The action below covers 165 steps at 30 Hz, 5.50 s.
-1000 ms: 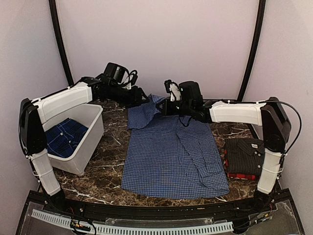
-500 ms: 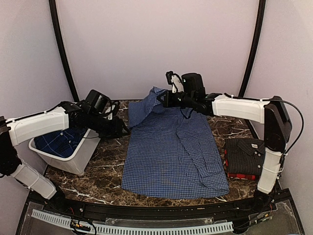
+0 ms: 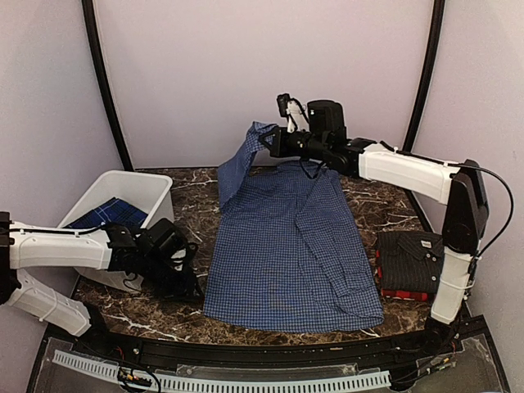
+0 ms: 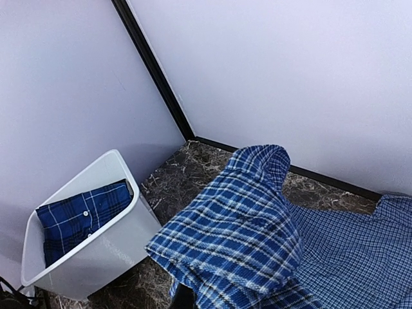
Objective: Fold and stack the long sleeve shirts
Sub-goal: Adjust the 1/3-folded shirt at the center of the board.
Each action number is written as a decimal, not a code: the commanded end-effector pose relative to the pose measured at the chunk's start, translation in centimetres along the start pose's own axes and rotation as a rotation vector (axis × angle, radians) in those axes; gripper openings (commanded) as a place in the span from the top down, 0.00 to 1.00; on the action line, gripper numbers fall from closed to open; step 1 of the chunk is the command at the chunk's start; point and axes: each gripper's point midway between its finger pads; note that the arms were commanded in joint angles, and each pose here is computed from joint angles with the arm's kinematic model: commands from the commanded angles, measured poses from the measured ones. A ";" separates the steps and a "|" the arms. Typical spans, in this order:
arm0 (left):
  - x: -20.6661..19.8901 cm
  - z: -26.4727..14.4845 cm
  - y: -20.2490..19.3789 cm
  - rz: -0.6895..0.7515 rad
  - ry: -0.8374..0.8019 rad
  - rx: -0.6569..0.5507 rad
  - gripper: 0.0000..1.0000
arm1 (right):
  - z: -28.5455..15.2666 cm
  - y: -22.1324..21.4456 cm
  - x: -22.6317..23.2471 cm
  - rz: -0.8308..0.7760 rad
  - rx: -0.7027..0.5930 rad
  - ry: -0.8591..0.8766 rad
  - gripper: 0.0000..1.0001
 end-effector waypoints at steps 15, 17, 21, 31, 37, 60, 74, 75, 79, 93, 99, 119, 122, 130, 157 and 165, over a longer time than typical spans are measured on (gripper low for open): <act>1.6 3.9 -2.7 -0.075 0.090 0.038 0.77 | -2.1 7.7 2.6 -0.068 -0.140 0.067 1.00; 1.9 3.9 -2.3 -0.073 0.114 0.016 0.77 | -2.1 7.9 2.7 -0.070 -0.143 0.069 1.00; 1.4 3.8 -1.9 -0.062 0.106 -0.001 0.85 | -2.4 8.4 2.9 -0.076 -0.152 0.073 1.00; -1.1 2.5 -3.2 0.032 0.077 0.034 1.00 | -3.1 10.1 3.2 -0.105 -0.189 0.067 1.00; -1.8 2.2 -4.9 0.076 0.074 0.085 1.00 | -3.6 11.3 4.2 -0.126 -0.226 0.099 1.00; -4.3 -5.3 6.0 0.018 0.041 -0.209 0.65 | -6.1 -13.3 12.1 0.126 0.210 0.328 1.00; -8.7 -8.3 27.4 0.077 0.059 -0.535 0.57 | -10.4 -25.7 11.2 0.183 0.464 0.199 1.00; -9.4 -7.4 28.8 0.092 0.044 -0.531 0.55 | -10.3 -25.9 11.2 0.183 0.467 0.195 1.00; -12.8 -5.2 32.2 0.172 -0.069 -0.556 0.50 | -9.6 -26.0 11.2 0.181 0.472 0.187 1.00; -16.1 -0.8 35.5 0.313 -0.184 -0.542 0.51 | -8.6 -25.9 11.5 0.196 0.477 0.192 1.00; -16.6 0.1 36.8 0.343 -0.177 -0.550 0.73 | -8.3 -25.1 11.5 0.183 0.466 0.184 1.00; -12.9 -3.1 45.2 0.326 0.015 -0.830 1.00 | -6.0 -21.8 10.7 0.170 0.388 0.117 1.00; -11.8 -2.3 45.6 0.298 0.032 -0.818 1.00 | -5.7 -21.4 10.4 0.174 0.380 0.115 1.00; -10.1 -1.4 46.0 0.216 0.057 -0.784 0.76 | -4.9 -20.0 9.2 0.187 0.359 0.115 1.00; -8.2 -5.2 22.1 0.089 -0.088 -0.407 0.50 | -2.0 -11.4 2.3 0.141 0.216 0.059 1.00; -5.3 -2.3 12.4 0.107 0.008 -0.250 0.55 | -1.7 -10.5 2.0 0.126 0.199 0.065 1.00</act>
Point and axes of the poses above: each gripper's point midway between its finger pads, its own z axis out along the fingers, its own x axis along the line the jaws close on, y = z × x, and after that the axes turned 7 degrees about -z, right-handed
